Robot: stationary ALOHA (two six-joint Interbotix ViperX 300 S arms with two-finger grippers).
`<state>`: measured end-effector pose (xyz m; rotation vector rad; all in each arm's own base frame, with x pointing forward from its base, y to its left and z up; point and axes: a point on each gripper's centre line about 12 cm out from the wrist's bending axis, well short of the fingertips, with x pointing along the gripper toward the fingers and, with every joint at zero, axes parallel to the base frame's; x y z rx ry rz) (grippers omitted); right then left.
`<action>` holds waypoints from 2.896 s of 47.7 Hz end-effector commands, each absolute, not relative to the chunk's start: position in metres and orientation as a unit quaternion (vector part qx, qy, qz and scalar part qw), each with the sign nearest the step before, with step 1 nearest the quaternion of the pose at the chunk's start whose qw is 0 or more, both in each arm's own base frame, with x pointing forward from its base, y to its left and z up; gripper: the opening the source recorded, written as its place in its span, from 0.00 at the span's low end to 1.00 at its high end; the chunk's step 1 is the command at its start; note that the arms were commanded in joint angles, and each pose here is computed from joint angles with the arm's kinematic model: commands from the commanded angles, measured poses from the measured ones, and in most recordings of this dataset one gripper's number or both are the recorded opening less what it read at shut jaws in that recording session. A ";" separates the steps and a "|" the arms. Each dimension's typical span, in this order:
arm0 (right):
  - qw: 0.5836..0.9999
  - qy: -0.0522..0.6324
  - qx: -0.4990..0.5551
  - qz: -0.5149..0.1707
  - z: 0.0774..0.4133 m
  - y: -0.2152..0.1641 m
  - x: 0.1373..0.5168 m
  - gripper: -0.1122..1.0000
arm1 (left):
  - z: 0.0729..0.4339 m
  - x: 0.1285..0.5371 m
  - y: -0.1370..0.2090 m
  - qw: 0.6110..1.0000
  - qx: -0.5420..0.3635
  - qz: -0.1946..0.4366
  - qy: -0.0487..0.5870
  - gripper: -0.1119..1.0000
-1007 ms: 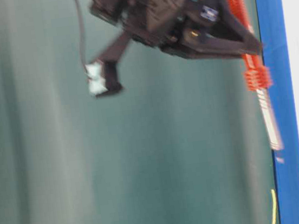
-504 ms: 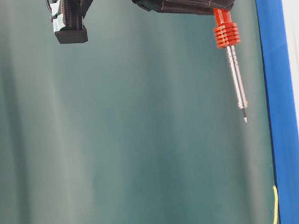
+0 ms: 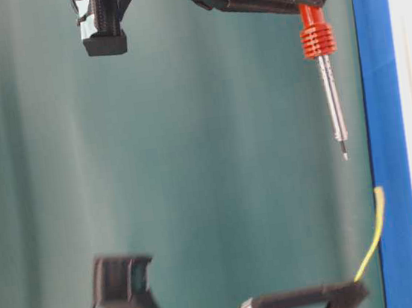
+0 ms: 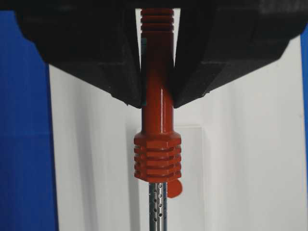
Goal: Touch the tip of the soldering iron to the tip of the solder at the mark.
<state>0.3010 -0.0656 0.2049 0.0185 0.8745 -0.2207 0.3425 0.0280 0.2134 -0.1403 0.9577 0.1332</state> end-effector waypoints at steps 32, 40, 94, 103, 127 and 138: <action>0.905 0.412 0.001 -0.111 0.213 -0.068 0.300 0.16 | 0.178 0.379 0.043 0.864 -0.071 0.077 0.493 0.12; 0.904 0.414 0.002 -0.111 0.212 -0.068 0.299 0.16 | 0.178 0.379 0.043 0.864 -0.070 0.076 0.493 0.12; 0.878 0.468 0.008 -0.103 0.166 -0.073 0.326 0.16 | 0.179 0.380 0.038 0.865 -0.066 0.069 0.492 0.12; 0.878 0.468 0.008 -0.102 0.164 -0.073 0.327 0.16 | 0.179 0.380 0.038 0.865 -0.066 0.069 0.493 0.12; 0.879 0.466 0.007 -0.101 0.164 -0.072 0.328 0.16 | 0.179 0.380 0.038 0.864 -0.065 0.070 0.494 0.12; 0.879 0.466 0.007 -0.101 0.164 -0.072 0.328 0.17 | 0.179 0.380 0.038 0.864 -0.066 0.069 0.494 0.12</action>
